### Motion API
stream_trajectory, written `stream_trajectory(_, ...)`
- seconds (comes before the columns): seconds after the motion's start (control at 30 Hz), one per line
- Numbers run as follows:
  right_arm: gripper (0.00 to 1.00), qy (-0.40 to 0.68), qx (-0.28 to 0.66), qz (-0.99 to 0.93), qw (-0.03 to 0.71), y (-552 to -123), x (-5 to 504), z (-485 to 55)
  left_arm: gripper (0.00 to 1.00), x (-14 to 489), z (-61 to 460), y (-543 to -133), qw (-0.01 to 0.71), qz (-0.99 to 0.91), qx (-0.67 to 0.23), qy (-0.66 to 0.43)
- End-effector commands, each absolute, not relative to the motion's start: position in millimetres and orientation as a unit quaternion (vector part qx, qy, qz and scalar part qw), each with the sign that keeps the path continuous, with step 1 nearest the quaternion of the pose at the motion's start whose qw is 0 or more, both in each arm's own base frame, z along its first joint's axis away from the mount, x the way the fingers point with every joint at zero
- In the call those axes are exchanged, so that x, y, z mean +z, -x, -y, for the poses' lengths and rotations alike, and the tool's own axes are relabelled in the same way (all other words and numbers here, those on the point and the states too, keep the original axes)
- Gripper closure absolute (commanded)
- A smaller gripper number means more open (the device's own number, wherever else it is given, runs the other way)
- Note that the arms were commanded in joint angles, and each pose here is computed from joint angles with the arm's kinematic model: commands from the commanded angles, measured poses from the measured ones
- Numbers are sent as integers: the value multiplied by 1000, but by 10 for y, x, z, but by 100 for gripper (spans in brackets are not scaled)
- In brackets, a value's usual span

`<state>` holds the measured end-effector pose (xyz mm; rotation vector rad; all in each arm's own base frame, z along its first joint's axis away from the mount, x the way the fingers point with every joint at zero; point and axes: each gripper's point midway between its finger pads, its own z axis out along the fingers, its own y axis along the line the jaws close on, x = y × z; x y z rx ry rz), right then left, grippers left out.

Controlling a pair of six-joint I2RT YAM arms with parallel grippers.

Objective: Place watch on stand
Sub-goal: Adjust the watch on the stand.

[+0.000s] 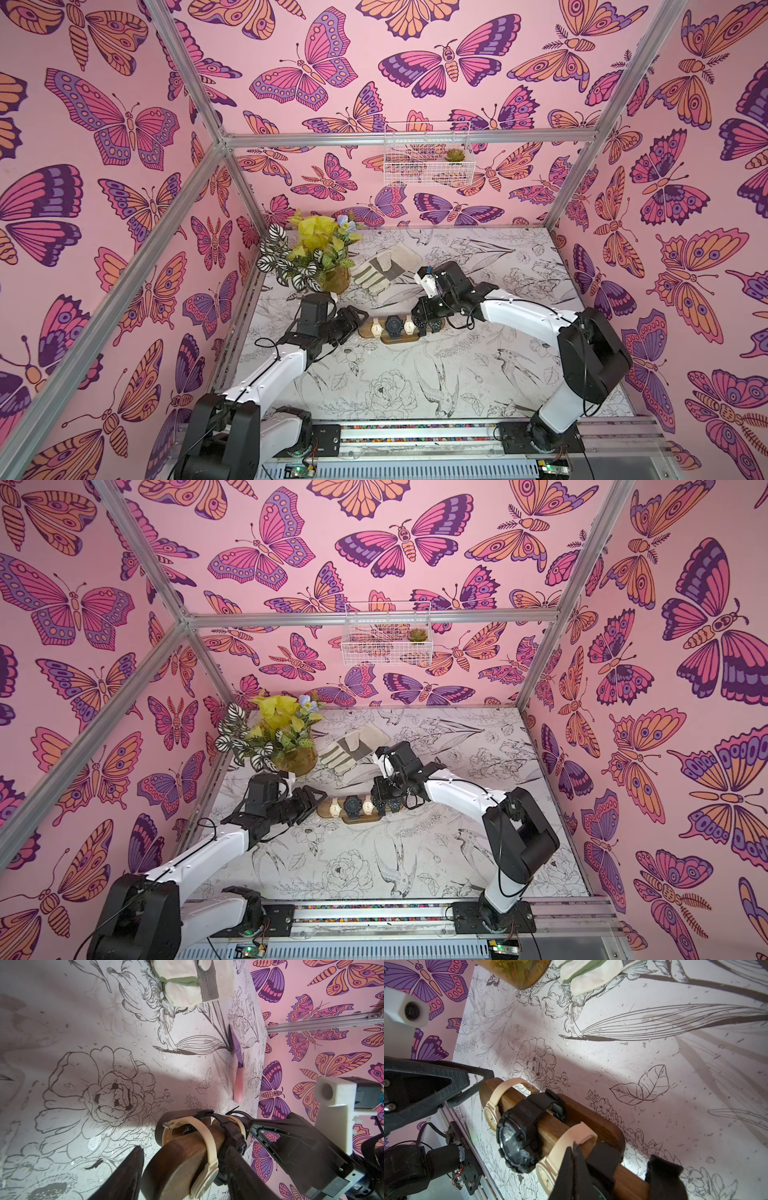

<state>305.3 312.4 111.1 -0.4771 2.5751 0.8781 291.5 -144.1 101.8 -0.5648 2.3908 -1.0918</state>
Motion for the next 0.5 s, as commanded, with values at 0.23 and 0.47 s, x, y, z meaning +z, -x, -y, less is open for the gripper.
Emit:
stream_trajectory(0.23, 93, 171, 318, -913, 191, -2949, 1237, -3084, 36, 1038, 1449, -2913, 232, -869, -392, 193)
stream_trajectory(0.47, 93, 172, 327, -907, 203, -2937, 1433, -3081, 35, 1052, 1454, -2920, 232, -869, -393, 193)
